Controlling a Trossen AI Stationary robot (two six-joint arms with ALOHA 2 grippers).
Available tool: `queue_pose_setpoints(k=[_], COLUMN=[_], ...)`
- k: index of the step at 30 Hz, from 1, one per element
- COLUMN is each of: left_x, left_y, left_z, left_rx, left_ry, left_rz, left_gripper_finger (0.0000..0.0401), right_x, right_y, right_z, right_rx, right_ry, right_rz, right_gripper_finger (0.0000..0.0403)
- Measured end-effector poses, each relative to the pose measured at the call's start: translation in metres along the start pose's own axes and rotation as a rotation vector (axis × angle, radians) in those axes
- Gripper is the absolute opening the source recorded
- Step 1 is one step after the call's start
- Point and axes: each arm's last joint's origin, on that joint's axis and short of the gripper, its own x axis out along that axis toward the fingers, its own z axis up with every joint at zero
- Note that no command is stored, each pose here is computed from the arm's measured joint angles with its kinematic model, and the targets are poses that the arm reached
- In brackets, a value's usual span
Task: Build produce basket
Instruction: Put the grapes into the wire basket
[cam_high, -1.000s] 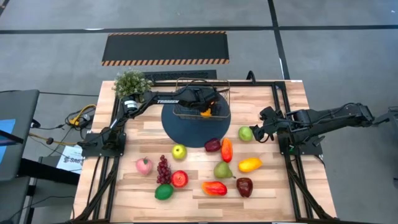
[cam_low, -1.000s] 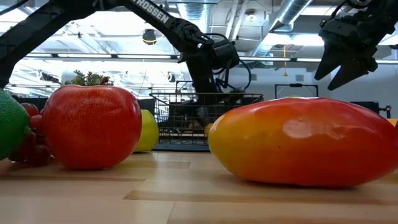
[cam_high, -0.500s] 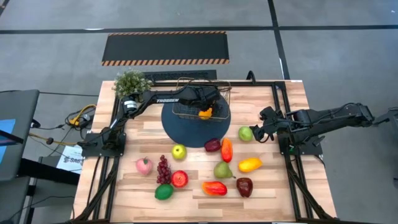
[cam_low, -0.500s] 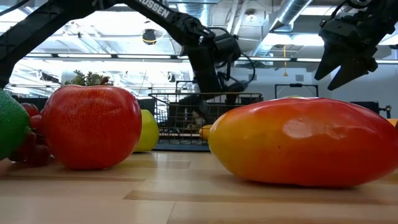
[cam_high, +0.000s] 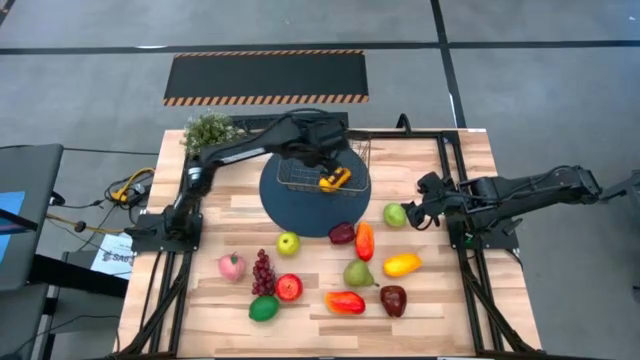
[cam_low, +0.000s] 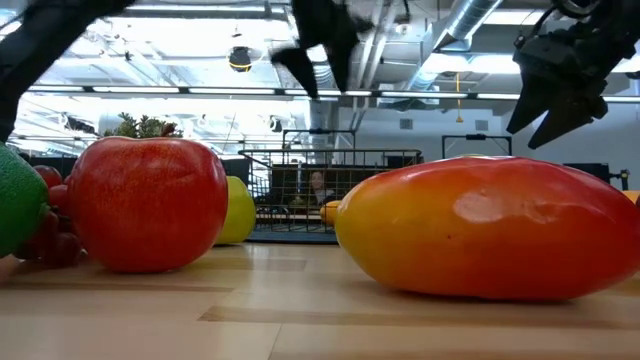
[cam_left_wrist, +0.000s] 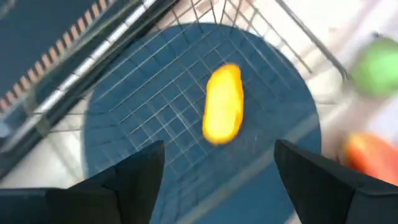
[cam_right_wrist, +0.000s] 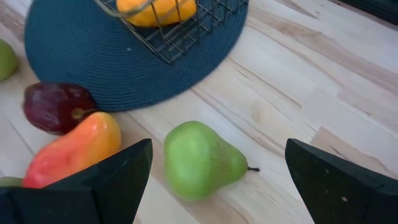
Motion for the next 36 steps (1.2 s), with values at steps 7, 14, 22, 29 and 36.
queue_pose_setpoints(k=[7, 14, 22, 29, 36], left_x=[-0.092, -0.107, -0.061, -0.004, 0.023], left_y=[0.000, 0.000, -0.030, -0.045, -0.036], left_z=[-0.085, -0.184, -0.271, -0.309, -0.326], left_rx=[-0.077, -0.134, 0.057, -0.073, -0.383], left_ry=[-0.050, 0.000, 0.007, 0.092, 0.159], left_rz=[0.023, -0.031, -0.217, -0.205, -0.062], left_gripper_finger=[0.0291, 0.0291, 0.0291, 0.0291, 0.0291], right_x=[0.004, 0.004, 0.004, 0.004, 0.004], right_y=[-0.001, 0.001, 0.001, 0.001, 0.001], right_z=[-0.004, -0.003, -0.002, -0.002, -0.002], right_rx=[-0.006, 0.006, 0.030, 0.067, 0.068], right_ry=[0.007, -0.006, -0.008, -0.005, -0.004], right_rz=[-0.007, 0.011, 0.016, 0.017, 0.018], right_gripper_finger=[0.0385, 0.0385, 0.0385, 0.0385, 0.0385])
